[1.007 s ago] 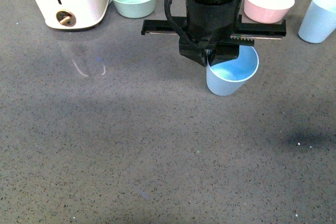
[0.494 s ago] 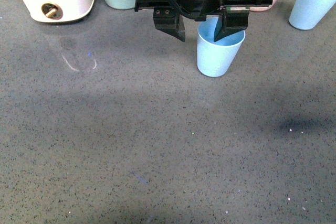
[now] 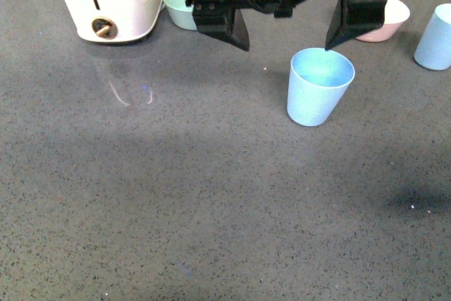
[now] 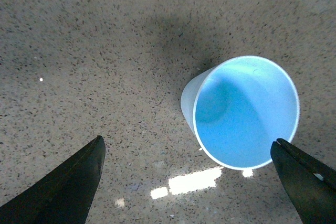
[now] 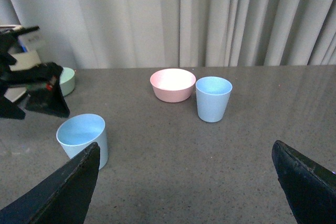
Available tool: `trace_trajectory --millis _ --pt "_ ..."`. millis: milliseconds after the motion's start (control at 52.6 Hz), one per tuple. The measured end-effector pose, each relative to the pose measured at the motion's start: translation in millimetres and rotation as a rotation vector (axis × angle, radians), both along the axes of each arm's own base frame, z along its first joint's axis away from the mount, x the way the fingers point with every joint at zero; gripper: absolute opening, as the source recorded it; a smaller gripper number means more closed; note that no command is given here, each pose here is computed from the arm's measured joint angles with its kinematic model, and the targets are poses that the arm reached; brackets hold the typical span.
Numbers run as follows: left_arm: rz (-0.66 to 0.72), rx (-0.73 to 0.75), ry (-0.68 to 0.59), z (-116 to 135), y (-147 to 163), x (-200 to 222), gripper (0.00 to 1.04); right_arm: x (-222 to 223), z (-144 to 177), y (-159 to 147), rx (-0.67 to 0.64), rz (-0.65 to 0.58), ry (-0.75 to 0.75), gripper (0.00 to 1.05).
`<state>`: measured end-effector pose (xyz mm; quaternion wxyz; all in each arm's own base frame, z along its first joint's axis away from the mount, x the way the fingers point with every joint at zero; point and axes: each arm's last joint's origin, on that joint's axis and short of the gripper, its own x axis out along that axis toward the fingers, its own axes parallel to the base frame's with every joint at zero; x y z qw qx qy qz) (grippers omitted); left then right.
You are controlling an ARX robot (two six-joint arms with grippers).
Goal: Stack blue cups with both arms
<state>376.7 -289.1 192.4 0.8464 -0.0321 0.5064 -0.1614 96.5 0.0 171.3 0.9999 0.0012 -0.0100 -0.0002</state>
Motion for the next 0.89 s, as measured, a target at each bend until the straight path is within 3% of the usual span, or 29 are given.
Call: trace_trajectory --millis 95,285,361,418,532,608,779,893 --pt "0.013 -0.072 -0.059 24 20 -6 0.96 0 0 0 0.000 0.000 0.000 0.96" --pt "0.128 -0.222 -0.303 69 86 -9 0.96 0 0 0 0.000 0.000 0.000 0.96" --pt "0.266 -0.140 -0.666 78 121 -11 0.84 0 0 0 0.000 0.001 0.000 0.96" --pt "0.340 -0.075 -0.850 79 151 -21 0.75 0 0 0 0.000 0.000 0.000 0.96" --pt "0.399 -0.010 -1.066 75 205 -59 0.56 0 0 0 0.000 0.000 0.000 0.96" --pt "0.380 0.013 -1.105 62 223 -87 0.40 0 0 0 0.000 0.002 0.000 0.96" --pt "0.338 0.050 -1.052 21 247 -131 0.02 0 0 0 0.000 0.000 0.000 0.96" --pt "0.338 0.052 -1.061 14 256 -150 0.02 0 0 0 0.000 0.000 0.000 0.96"
